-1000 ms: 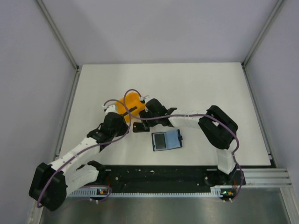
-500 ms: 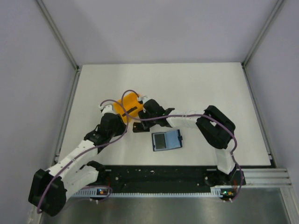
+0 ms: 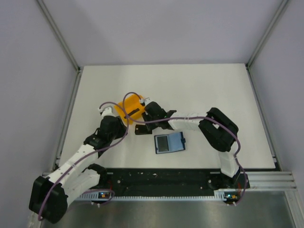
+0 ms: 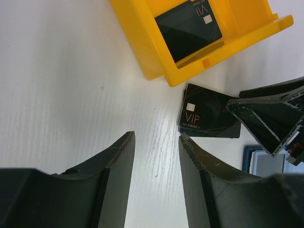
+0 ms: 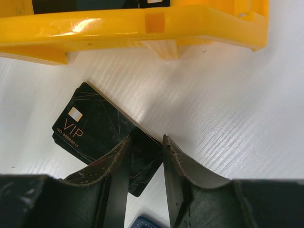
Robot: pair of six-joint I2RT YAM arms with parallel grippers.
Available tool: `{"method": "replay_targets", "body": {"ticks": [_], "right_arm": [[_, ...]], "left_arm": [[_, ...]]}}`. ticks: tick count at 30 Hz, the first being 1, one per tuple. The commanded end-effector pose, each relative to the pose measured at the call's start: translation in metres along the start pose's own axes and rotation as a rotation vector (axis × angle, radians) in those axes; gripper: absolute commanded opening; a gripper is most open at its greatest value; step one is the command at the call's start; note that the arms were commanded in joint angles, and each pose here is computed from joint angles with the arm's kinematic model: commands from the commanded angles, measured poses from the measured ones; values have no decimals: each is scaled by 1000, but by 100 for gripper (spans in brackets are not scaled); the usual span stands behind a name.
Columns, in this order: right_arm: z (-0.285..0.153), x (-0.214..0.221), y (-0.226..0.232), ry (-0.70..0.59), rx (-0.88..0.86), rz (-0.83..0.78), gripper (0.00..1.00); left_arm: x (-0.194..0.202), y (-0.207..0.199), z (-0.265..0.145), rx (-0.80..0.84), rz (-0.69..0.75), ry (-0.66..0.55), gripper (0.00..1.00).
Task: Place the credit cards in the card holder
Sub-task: Move the credit card to the center of the board.
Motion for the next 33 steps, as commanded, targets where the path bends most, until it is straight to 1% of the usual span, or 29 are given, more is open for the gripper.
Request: {"method": "replay_targets", "body": {"ticks": [1, 7, 20, 29, 31, 33], "right_arm": [[4, 86, -28, 293, 126, -37, 32], [0, 87, -37, 298, 182, -50, 29], [-16, 87, -61, 279, 324, -48, 27], [-26, 93, -79, 294, 371, 5, 27], [-30, 93, -85, 287, 391, 24, 27], [-36, 87, -89, 246, 414, 38, 27]], "left_arm": [[-3, -1, 1, 12, -5, -17, 48], [-2, -1, 2, 12, -4, -13, 48], [-2, -2, 3, 19, -5, -12, 48], [1, -2, 5, 22, -4, -2, 48], [1, -3, 6, 24, -4, 2, 48], [1, -3, 7, 25, -2, 2, 48]]}}
Point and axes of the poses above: each gripper's point midway between its finger pads, its own z axis out along the fingers, its own y axis along the line the jaws close on, x = y × z, the point moved 2 cm from there along -z, back along the fingers, and after that the axes turned 1 degree about z, right-handed, at the moved point
